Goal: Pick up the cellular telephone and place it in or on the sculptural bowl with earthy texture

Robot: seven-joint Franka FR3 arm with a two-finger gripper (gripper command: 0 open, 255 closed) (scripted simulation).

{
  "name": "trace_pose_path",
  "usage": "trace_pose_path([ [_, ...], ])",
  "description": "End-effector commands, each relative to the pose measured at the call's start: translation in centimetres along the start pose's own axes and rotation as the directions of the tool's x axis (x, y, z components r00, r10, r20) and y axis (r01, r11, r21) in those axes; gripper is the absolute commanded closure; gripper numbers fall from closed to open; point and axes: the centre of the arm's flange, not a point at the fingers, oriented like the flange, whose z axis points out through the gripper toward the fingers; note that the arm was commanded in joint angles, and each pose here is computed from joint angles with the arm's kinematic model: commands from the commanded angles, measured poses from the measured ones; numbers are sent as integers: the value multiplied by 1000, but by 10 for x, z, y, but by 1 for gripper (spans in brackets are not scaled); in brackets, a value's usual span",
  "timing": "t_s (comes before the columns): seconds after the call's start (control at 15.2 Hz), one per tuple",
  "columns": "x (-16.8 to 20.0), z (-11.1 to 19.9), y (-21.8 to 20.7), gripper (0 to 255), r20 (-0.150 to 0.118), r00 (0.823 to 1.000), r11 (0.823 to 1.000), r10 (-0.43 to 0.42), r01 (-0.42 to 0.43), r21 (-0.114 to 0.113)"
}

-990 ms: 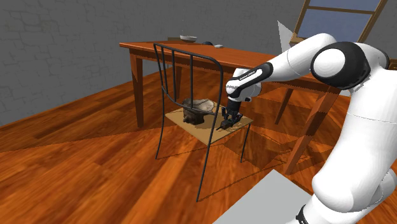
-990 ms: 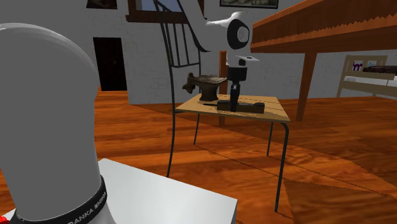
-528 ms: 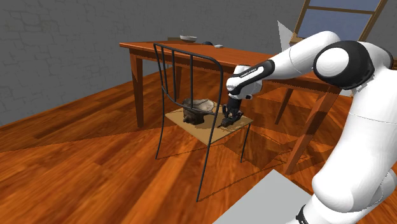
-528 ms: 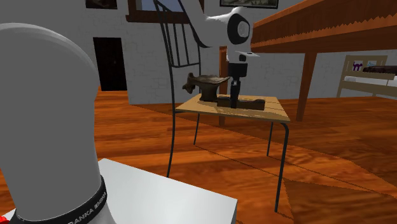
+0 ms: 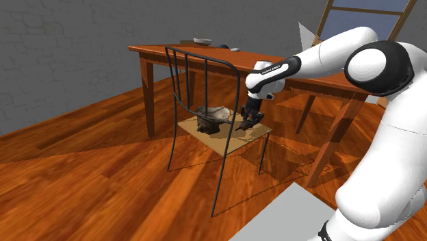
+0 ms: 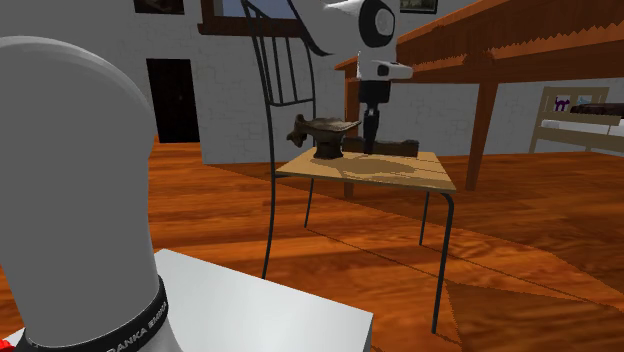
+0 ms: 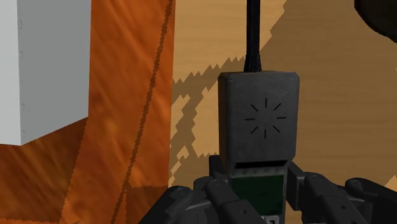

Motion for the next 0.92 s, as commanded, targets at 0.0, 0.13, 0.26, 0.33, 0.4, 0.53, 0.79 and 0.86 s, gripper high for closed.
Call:
trace_pose_path([
  [0.0, -1, -11, -1, 255, 0, 1000, 1000, 0, 0, 0],
  [0.13, -1, -22, -1, 255, 0, 1000, 1000, 0, 0, 0],
  [0.26, -2, -32, -1, 255, 0, 1000, 1000, 0, 0, 0],
  [0.33, -2, -38, -1, 255, 0, 1000, 1000, 0, 0, 0],
  [0.4, -2, -43, -1, 255, 0, 1000, 1000, 0, 0, 0],
  [0.53, -2, -53, -1, 255, 0, 1000, 1000, 0, 0, 0],
  [0.79, -3, -74, -1, 255, 0, 1000, 1000, 0, 0, 0],
  [0.86, -3, -80, -1, 255, 0, 1000, 1000, 0, 0, 0],
])
